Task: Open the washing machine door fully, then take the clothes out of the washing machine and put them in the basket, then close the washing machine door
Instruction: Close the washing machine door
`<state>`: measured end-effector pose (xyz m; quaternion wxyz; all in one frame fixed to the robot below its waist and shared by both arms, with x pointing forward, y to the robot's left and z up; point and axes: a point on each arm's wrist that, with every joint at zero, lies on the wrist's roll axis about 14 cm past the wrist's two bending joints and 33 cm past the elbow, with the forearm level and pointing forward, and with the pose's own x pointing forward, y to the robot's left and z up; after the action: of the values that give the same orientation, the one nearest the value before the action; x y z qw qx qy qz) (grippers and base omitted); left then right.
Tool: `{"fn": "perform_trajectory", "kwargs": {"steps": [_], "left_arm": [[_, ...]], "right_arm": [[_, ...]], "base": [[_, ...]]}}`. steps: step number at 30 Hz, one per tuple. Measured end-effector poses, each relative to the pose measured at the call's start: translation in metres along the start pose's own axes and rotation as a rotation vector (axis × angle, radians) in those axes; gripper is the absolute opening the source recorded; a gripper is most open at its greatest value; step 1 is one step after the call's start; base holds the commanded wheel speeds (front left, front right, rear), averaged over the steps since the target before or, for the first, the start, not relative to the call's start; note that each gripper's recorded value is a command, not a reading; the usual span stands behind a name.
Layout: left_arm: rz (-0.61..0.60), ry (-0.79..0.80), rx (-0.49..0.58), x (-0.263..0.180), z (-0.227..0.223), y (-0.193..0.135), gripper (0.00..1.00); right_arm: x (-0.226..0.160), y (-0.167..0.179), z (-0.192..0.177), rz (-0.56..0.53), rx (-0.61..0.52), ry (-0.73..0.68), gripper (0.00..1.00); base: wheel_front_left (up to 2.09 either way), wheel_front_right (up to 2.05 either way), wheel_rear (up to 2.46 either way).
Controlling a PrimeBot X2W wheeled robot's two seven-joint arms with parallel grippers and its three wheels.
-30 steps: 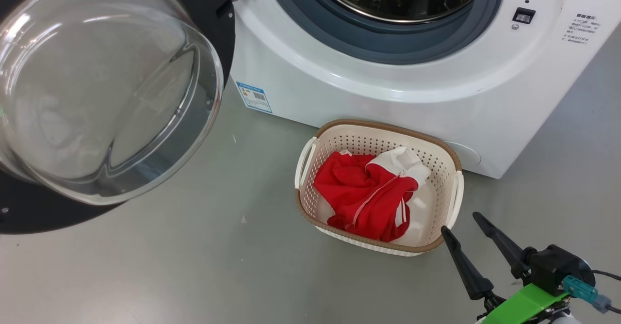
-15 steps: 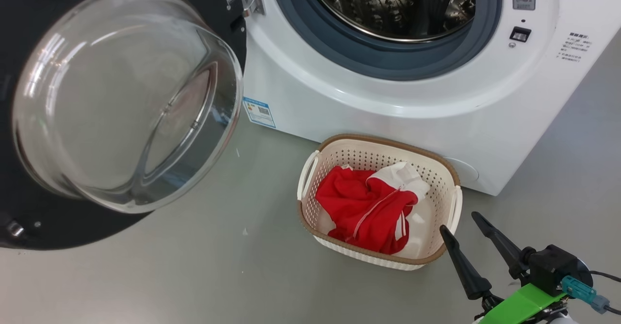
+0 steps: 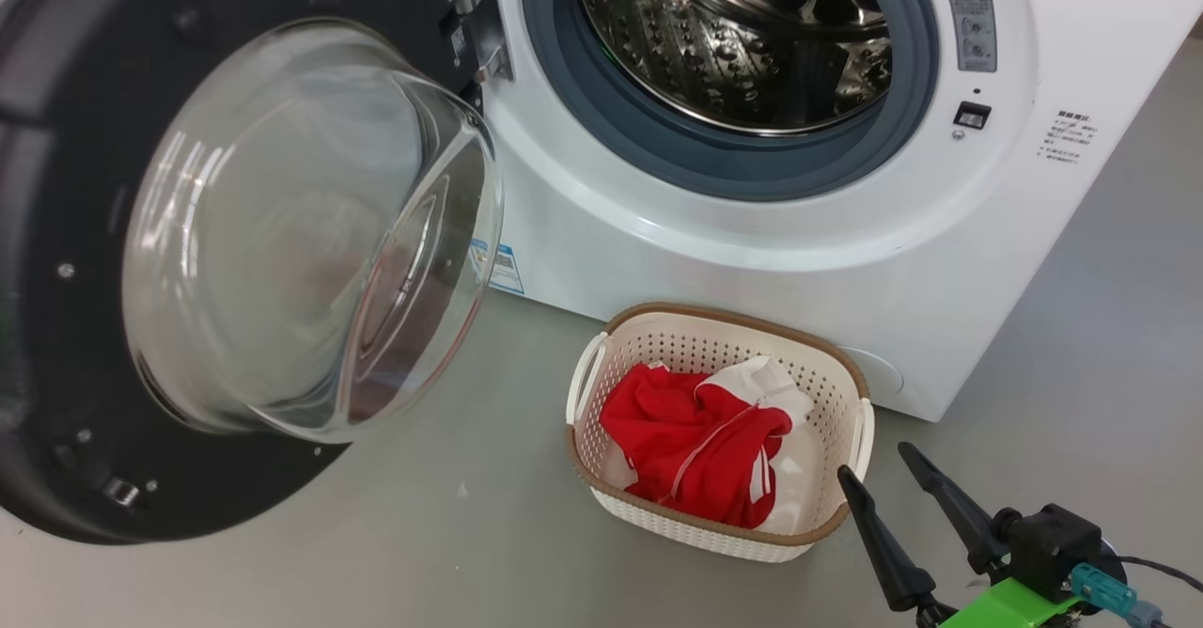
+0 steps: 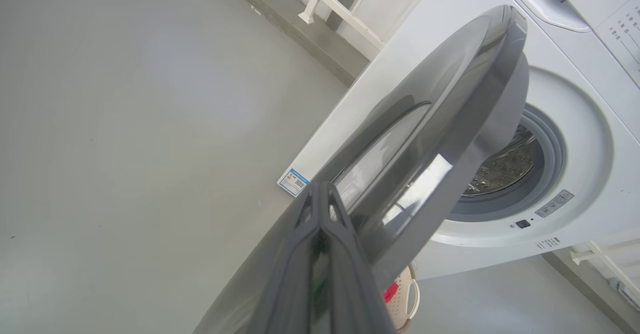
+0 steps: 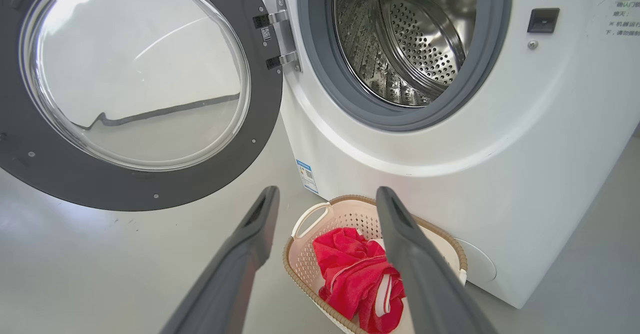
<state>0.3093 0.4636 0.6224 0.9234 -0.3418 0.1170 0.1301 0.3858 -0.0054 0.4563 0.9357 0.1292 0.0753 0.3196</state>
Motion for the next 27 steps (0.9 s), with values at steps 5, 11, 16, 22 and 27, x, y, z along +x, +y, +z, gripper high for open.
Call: {"fn": "perform_trajectory", "kwargs": {"steps": [5,11,16,22,27], "left_arm": [[-0.047,0.054,0.019,-0.004,-0.010,-0.011,0.00],[-0.124,0.095,0.060,-0.006,-0.020,-0.033,0.00],[-0.195,0.138,0.101,-0.004,-0.033,-0.056,0.00],[-0.288,0.178,0.150,0.000,-0.047,-0.088,0.00],[-0.345,0.213,0.183,0.005,-0.059,-0.109,0.00]], "right_arm": [[-0.007,0.002,0.000,-0.012,0.004,-0.002,1.00],[-0.013,0.001,0.007,-0.030,-0.001,-0.024,1.00],[-0.023,-0.004,0.007,-0.057,0.002,-0.025,1.00],[-0.028,-0.006,0.008,-0.079,0.010,-0.035,1.00],[-0.032,-0.010,0.009,-0.096,0.014,-0.040,1.00]], "base": [[0.00,0.00,0.00],[0.00,0.00,0.00],[0.00,0.00,0.00],[0.00,0.00,0.00],[0.00,0.00,0.00]]}}
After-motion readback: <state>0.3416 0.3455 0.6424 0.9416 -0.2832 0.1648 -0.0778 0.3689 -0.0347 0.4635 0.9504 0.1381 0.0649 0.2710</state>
